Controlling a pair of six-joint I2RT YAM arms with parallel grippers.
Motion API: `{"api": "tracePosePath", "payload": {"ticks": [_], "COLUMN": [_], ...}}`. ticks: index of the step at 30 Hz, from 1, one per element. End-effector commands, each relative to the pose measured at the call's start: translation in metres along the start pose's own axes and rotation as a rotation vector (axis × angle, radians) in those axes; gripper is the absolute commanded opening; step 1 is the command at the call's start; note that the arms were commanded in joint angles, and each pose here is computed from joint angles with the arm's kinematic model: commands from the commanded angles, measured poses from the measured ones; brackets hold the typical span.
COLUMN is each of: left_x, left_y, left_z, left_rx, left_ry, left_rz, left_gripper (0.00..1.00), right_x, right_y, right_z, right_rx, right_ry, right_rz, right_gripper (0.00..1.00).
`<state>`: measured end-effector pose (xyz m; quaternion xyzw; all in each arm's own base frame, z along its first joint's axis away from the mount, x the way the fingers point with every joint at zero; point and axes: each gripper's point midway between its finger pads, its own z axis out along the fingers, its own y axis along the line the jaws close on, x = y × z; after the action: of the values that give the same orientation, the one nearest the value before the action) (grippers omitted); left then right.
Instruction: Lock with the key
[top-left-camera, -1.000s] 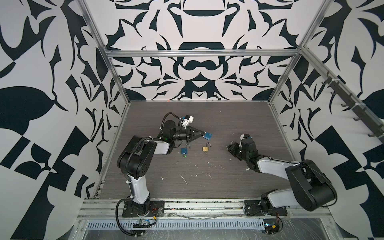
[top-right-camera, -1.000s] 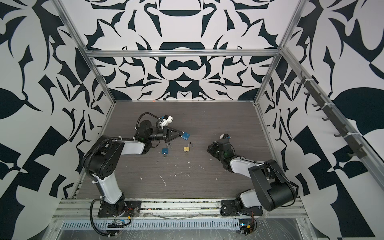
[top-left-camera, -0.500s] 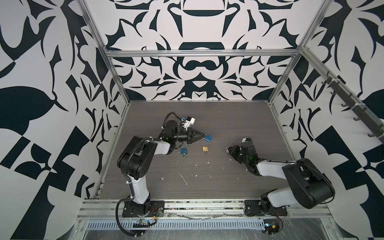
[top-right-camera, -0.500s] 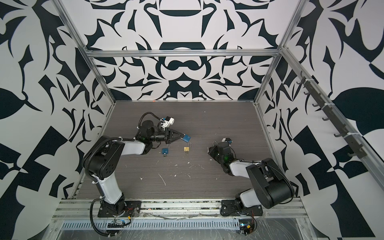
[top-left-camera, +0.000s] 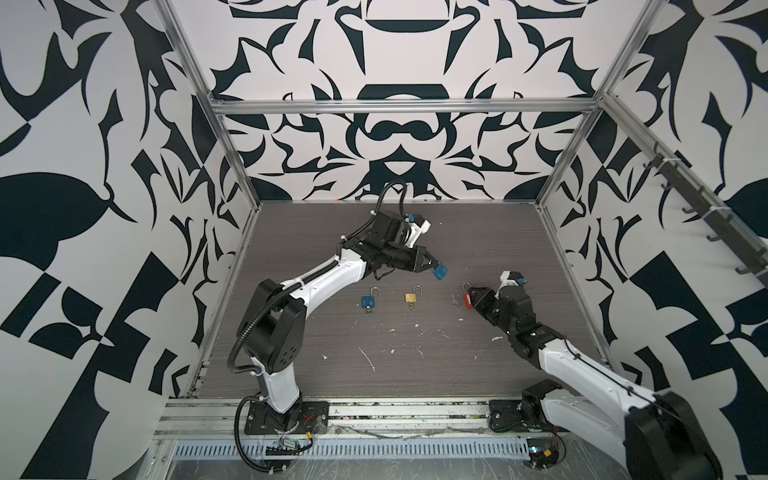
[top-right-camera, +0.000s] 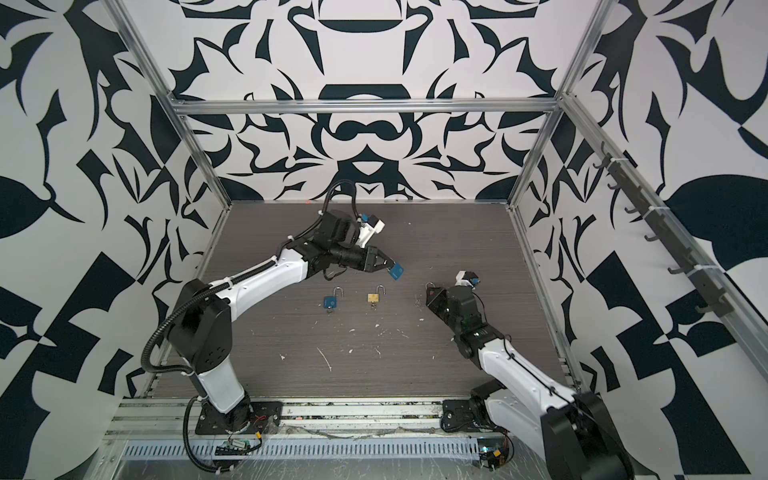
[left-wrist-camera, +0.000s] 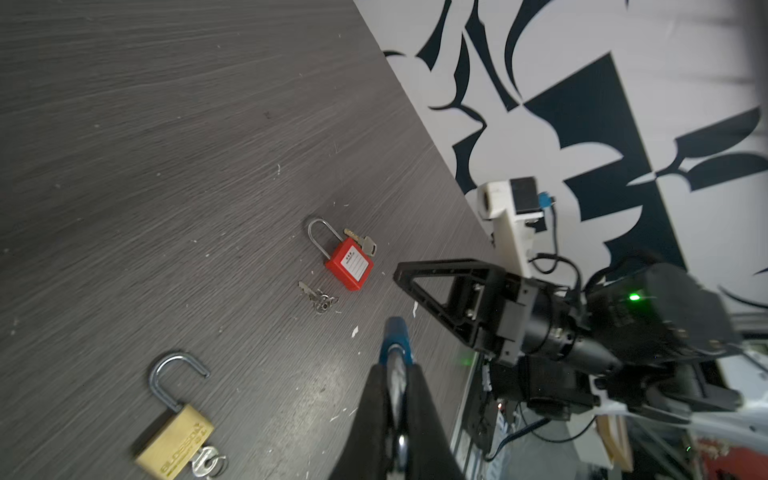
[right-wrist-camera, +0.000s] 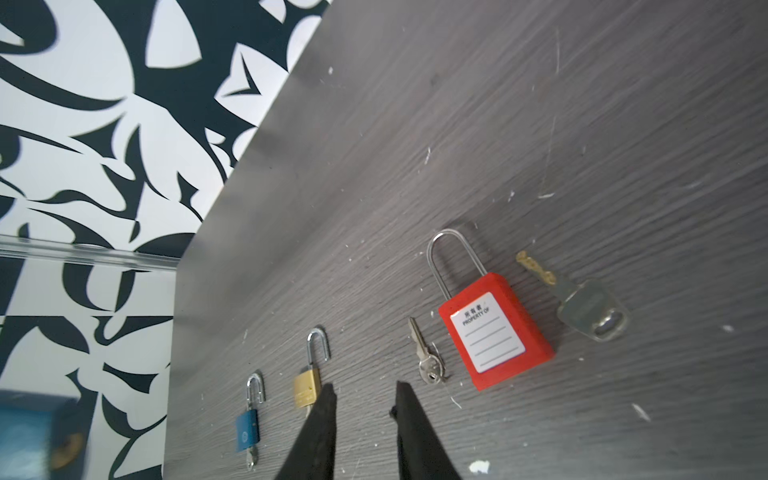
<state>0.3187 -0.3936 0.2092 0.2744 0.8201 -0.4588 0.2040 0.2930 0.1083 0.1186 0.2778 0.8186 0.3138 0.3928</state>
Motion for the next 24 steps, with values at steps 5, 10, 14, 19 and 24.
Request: {"api": "tracePosePath", "payload": {"ticks": [5, 10, 14, 19, 24], "left_x": [0.082, 0.08, 0.078, 0.078, 0.077], "left_y": [0.029, 0.026, 0.025, 0.027, 0.023], "left_z": [0.024, 0.034, 0.046, 0.058, 0.068], "left_rx": [0.065, 0.126, 0.195, 0.252, 0.317], "left_ry": [0.367, 0.393, 0.431, 0.459, 0.486], "left_rz": [0.138, 0.207, 0.207, 0.202, 0.199], "left_gripper": [0.0, 0.0, 0.0, 0.0, 0.0], "right_x": [-0.024, -0.026, -0.024, -0.022, -0.025], "right_y": [0.005, 0.008, 0.01, 0.01, 0.014], "right_z": [-0.046, -0.053, -0.049, -0.046, -0.049], "right_rx": [0.038, 0.03, 0.007, 0.003, -0.013], "right_ry": [-0.09, -0.094, -0.088, -0.078, -0.082], "right_rz": [-0.118, -0.141, -0.137, -0.136, -0.145], "right_gripper": [0.26, 0.26, 0.26, 0.25, 0.25]}}
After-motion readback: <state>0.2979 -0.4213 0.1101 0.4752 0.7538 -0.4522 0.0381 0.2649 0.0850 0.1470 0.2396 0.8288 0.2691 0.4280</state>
